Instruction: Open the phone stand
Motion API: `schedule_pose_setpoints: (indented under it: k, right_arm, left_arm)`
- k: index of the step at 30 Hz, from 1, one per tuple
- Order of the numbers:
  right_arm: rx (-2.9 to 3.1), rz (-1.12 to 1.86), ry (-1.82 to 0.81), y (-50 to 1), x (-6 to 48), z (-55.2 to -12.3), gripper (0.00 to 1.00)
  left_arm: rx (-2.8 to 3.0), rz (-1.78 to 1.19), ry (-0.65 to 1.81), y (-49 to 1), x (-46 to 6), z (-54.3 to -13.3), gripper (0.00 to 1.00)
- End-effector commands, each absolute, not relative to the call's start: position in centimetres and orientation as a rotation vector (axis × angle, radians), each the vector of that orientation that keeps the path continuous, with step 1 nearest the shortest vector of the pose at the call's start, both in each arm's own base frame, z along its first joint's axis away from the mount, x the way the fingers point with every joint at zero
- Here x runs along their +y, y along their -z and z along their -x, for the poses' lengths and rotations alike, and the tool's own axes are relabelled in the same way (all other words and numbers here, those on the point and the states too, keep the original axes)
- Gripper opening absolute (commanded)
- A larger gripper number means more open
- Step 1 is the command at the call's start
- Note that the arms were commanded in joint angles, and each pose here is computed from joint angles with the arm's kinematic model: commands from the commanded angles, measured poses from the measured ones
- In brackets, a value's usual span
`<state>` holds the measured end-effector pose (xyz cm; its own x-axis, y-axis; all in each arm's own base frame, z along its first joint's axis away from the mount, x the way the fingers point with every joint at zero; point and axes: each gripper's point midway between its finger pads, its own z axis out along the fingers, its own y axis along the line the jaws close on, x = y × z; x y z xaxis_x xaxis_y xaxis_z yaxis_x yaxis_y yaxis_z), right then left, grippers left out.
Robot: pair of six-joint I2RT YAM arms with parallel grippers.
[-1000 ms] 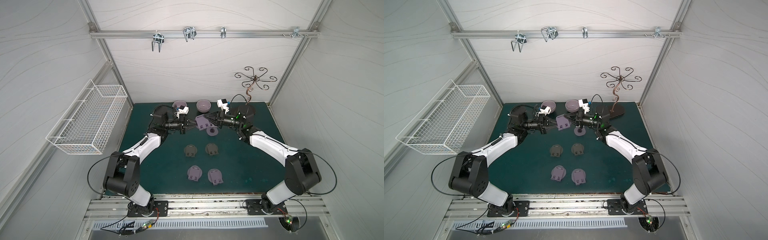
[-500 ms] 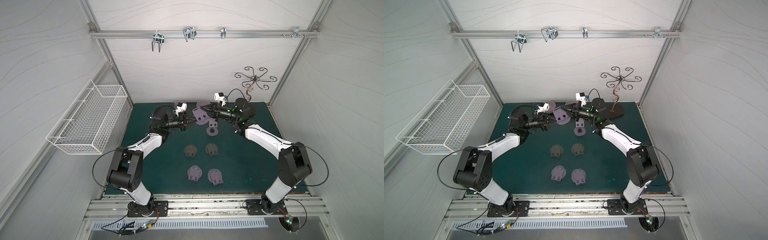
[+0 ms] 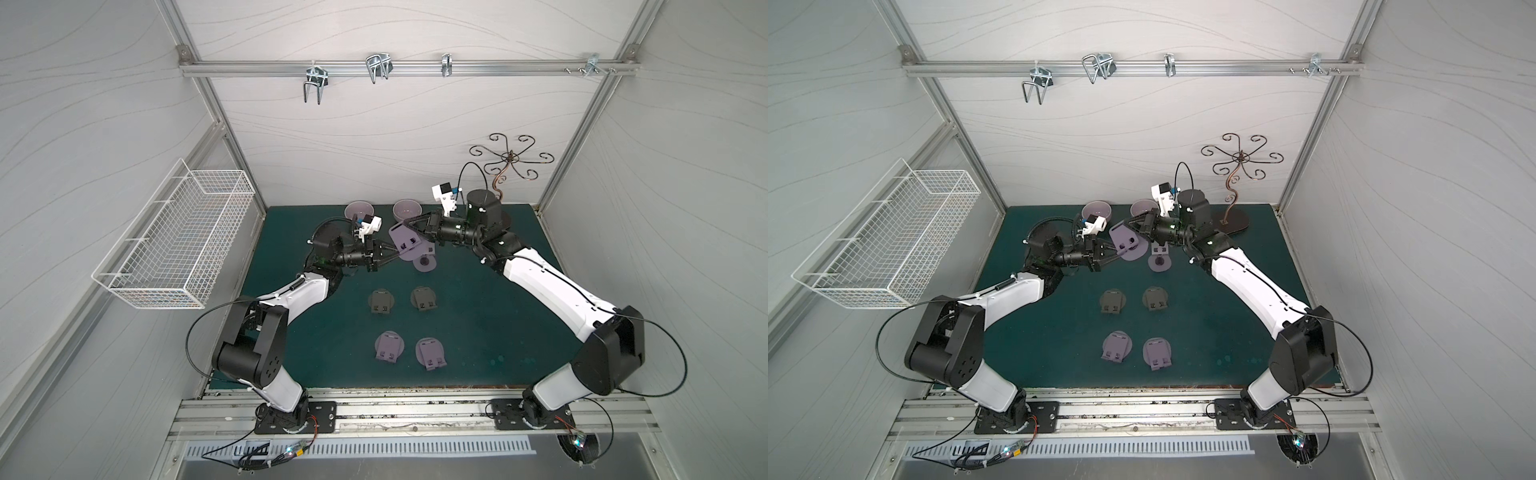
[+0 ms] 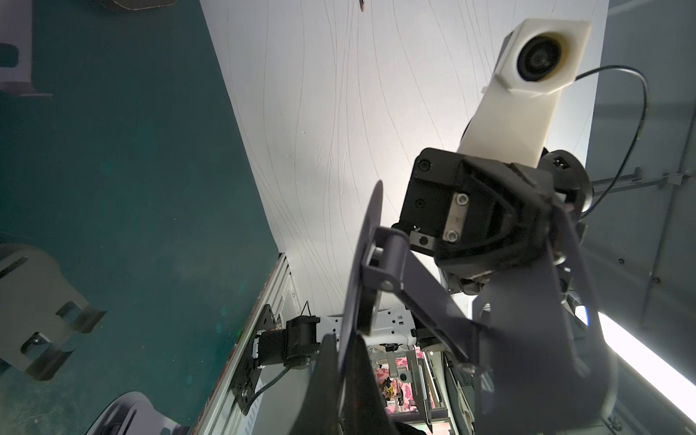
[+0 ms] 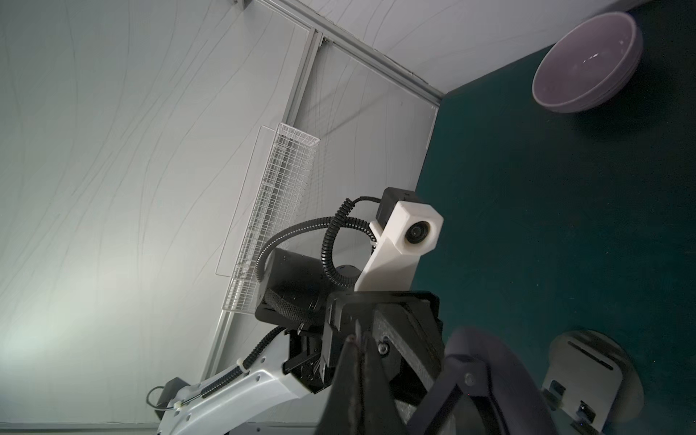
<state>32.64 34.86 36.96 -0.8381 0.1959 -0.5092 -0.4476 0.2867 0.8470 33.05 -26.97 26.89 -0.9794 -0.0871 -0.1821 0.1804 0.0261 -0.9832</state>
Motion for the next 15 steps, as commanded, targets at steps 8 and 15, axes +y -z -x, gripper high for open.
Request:
schedule_pose_setpoints:
  k: [8,15]
  right_arm:
    - [1.274,0.392,-1.389,-50.5,30.3,-32.0,0.00]
    - [1.252,0.223,-1.408,-49.2,27.9,-36.0,0.00]
  left_arm:
    - [2.478,0.010,2.229,-22.0,-29.3,-26.5,0.00]
    - [2.517,-0.014,2.209,-22.0,-29.1,-24.9,0.00]
